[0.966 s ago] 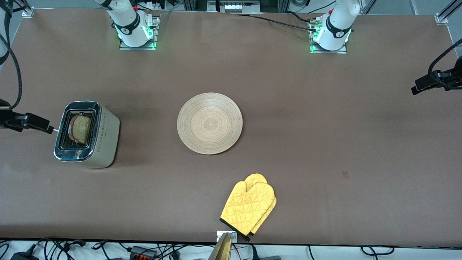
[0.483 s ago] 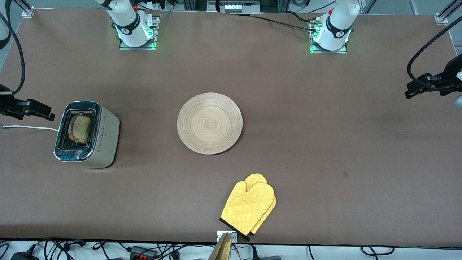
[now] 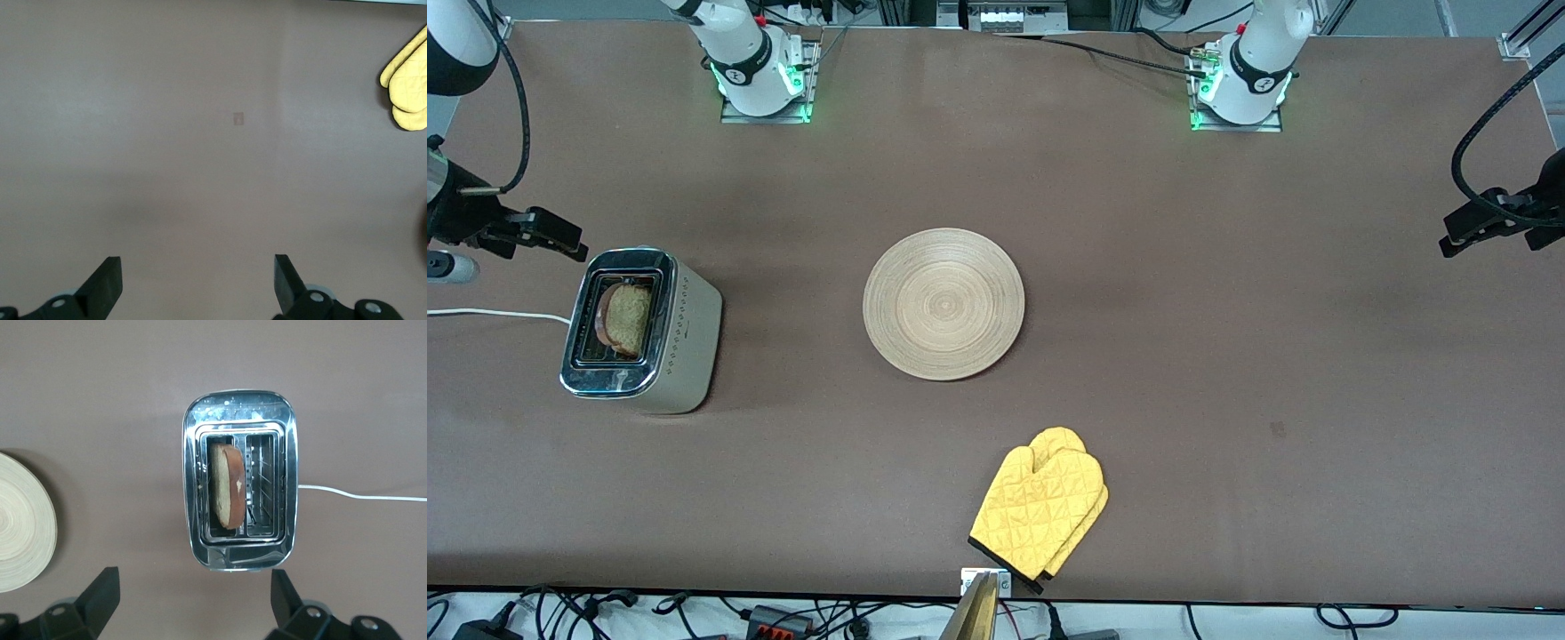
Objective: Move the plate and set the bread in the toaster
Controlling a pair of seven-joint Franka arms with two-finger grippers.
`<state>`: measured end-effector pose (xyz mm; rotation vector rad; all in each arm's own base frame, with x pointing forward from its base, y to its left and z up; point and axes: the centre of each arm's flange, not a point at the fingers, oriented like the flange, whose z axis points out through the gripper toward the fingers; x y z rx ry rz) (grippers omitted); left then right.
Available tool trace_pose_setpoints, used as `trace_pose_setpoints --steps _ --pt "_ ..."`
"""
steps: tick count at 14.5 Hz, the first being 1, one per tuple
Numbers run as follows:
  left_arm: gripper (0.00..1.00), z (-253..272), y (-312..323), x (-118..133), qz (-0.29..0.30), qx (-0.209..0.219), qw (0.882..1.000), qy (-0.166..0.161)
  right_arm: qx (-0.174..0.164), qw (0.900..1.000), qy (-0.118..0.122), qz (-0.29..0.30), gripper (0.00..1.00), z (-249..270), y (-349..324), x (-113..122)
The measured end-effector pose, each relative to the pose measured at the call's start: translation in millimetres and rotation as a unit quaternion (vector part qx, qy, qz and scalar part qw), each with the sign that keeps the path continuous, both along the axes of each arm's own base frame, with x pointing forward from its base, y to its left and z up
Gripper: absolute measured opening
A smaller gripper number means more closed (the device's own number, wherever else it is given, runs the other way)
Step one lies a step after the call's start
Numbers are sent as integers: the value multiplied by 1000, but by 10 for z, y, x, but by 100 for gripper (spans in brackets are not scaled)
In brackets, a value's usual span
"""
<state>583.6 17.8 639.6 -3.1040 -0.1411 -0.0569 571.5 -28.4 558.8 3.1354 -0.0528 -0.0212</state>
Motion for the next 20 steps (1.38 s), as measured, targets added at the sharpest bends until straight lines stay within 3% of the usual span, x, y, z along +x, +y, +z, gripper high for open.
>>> trace_pose_setpoints --steps 5,20 --pt "100 3 1 1 0 0 1000 -1 0 1000 1 2 100 122 23 -114" --pt "100 3 5 1 1 0 1000 -1 0 1000 -3 1 100 164 21 -135"
